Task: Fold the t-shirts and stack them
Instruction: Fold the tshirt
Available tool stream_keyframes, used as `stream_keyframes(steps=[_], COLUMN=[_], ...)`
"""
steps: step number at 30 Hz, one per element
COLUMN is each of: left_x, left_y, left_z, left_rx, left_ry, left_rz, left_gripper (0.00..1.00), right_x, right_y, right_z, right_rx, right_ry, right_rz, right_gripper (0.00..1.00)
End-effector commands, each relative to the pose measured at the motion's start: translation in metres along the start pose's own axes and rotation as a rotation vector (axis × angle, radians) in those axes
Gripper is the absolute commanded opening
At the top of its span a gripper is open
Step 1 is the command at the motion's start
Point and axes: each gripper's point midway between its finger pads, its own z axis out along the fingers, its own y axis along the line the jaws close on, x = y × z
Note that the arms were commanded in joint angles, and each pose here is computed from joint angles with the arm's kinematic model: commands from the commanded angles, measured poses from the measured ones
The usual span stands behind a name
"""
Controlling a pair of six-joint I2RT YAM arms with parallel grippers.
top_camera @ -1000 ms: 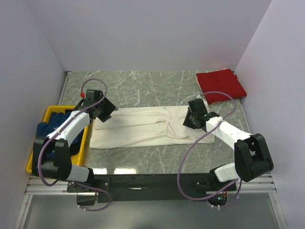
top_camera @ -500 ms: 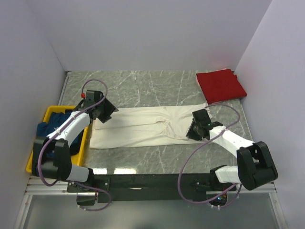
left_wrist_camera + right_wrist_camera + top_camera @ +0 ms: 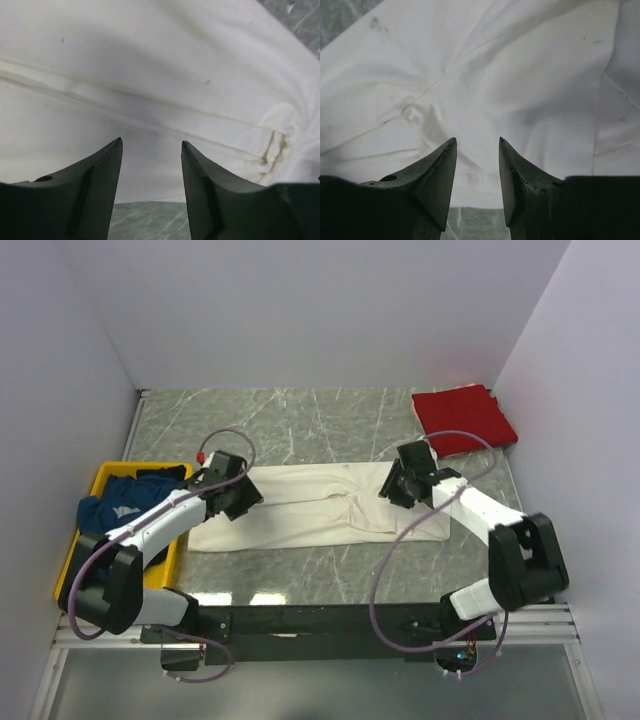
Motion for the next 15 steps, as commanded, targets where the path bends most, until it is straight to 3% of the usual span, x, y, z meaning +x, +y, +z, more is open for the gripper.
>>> stream_keyframes(steps=[1,8,15], left_x=[-0.004,0.008,0.028], left_y=[0.006,0.018,0.028], left_z=[-0.002,0.009,0.029], left_rx=[-0.071,-0.241,-0.304], left_ry=[-0.102,-0.159,-0.077], left_rz=[0.035,0.182,0.224], left_gripper=[0.56,0.54,0.52], right_x=[-0.008,-0.010,-0.005], right_y=[0.005,0.008,0.011], right_z=[0.025,0.063,0.088], right_rx=[0.024,0.078,0.106], right_ry=[0.016,0.071,0.134], right_rz=[0.010,0.002,-0.021], right_gripper=[0.47,0.47,0.47])
